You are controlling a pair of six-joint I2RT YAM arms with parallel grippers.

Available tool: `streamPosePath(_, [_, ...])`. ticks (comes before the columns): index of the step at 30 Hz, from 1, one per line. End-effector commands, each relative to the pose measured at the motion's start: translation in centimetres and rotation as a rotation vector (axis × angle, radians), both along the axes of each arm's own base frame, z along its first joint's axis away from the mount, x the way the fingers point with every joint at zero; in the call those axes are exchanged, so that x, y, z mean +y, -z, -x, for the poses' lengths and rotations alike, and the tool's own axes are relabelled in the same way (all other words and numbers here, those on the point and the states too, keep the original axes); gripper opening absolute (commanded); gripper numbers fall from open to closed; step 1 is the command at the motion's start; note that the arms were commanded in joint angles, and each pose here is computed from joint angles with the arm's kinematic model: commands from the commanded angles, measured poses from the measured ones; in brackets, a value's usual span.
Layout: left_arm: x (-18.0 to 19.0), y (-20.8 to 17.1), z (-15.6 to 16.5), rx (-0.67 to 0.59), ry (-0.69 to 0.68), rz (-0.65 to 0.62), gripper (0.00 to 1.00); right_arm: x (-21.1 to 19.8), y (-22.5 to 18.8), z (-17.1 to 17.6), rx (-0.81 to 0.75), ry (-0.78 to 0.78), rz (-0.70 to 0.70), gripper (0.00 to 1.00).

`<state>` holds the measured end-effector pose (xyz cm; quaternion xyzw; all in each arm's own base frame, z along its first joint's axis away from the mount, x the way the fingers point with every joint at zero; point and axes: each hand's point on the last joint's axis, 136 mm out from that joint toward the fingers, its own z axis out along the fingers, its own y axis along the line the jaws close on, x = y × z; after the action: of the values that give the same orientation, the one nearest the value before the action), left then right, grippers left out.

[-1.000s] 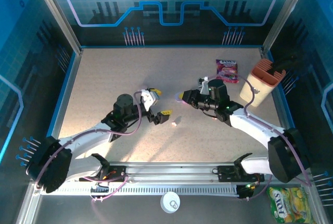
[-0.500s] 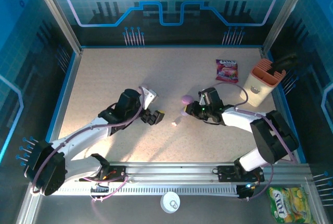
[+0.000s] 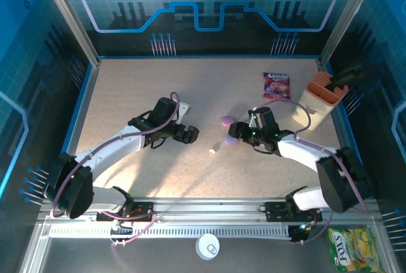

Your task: Insert the wireless bluetooth earbuds into the charging case

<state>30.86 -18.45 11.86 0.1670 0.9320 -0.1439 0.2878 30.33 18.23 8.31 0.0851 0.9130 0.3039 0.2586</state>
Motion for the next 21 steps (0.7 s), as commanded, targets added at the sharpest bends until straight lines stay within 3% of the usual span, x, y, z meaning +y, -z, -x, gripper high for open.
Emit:
streamPosePath(1, [1.4,0.2,-1.7,0.062,-0.096,0.031,0.99,-1.5,-2.7,-0.2,-0.107,-0.037,0.146,0.73])
streamPosePath(8, [4.9,2.1,-6.0,0.184,-0.149,-0.085,0.98,-0.3,-6.5,0.4,-0.255,-0.124,0.158,0.77])
streamPosePath(16, [7.3,4.4,-11.8,0.188,-0.088,-0.365,0.90,0.0,-6.4,0.3,-0.281,-0.123,0.145,0.76])
streamPosePath(21, [7.2,5.8,-13.9,0.168,-0.003,-0.436,0.83,-0.5,-6.9,-0.1,-0.317,-0.108,0.162,0.76])
